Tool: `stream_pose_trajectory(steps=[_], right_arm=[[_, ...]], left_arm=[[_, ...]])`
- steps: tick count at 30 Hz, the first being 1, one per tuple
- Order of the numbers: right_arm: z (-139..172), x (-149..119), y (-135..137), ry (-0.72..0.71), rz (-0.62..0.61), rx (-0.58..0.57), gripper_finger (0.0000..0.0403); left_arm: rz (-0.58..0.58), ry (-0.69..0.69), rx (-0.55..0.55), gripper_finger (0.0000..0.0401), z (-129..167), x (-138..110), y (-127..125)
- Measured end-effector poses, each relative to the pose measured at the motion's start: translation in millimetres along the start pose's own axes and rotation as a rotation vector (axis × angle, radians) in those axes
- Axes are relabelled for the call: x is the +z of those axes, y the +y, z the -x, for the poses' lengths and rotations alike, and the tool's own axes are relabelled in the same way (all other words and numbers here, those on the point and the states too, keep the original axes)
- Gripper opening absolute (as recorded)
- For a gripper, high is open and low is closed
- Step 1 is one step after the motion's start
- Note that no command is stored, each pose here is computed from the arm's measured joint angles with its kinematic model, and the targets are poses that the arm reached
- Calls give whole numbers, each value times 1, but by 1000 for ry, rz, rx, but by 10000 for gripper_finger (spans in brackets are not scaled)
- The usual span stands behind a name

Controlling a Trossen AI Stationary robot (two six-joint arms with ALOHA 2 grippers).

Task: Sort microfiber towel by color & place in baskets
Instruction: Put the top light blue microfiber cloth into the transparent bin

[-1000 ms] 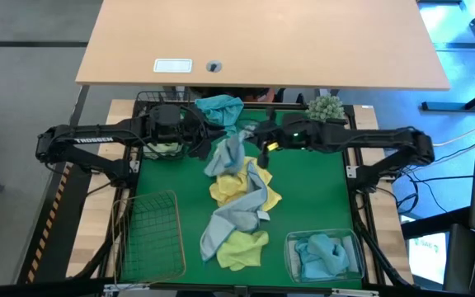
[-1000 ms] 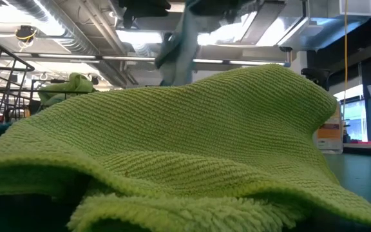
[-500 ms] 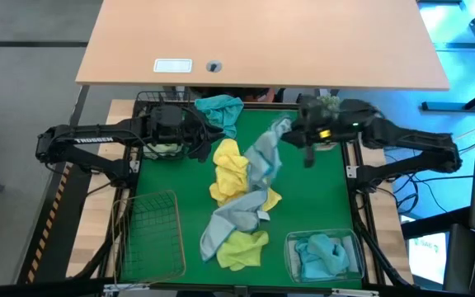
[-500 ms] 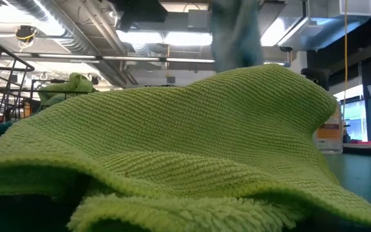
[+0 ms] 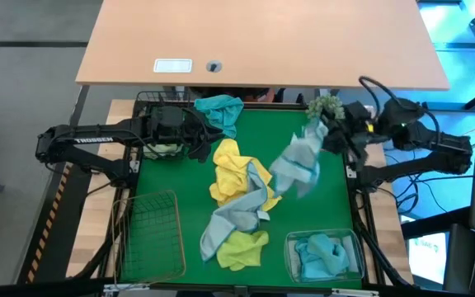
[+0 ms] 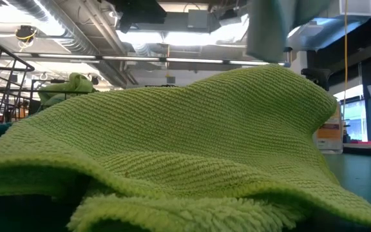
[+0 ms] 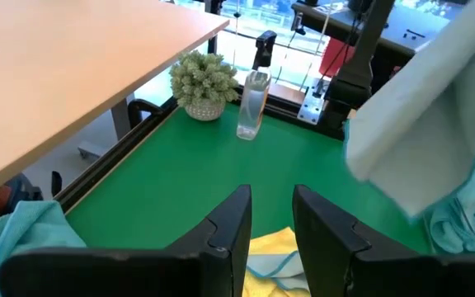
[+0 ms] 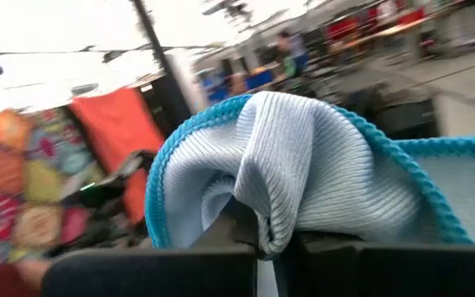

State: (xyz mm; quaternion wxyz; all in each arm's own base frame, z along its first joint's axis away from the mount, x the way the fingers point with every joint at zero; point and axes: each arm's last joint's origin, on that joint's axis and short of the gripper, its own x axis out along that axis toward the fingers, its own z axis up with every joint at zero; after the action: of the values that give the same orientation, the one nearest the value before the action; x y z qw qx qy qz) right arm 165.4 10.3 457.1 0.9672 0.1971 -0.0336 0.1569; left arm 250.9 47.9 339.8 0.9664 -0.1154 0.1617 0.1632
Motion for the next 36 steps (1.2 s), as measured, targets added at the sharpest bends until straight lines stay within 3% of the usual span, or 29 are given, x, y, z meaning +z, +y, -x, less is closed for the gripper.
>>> stream_pose_trajectory(steps=[4, 19, 27, 36], right_arm=[[-4, -9, 20, 34, -17, 83, 9], [5, -37, 91, 66, -93, 125, 6], [11, -64, 132, 115, -129, 66, 7], [14, -105, 167, 192, -2, -53, 13]], left_arm=[[1, 0, 0, 86, 0, 0, 0], [2, 0, 0, 86, 0, 0, 0], [1, 3, 1, 86, 0, 0, 0], [6, 3, 1, 86, 0, 0, 0]])
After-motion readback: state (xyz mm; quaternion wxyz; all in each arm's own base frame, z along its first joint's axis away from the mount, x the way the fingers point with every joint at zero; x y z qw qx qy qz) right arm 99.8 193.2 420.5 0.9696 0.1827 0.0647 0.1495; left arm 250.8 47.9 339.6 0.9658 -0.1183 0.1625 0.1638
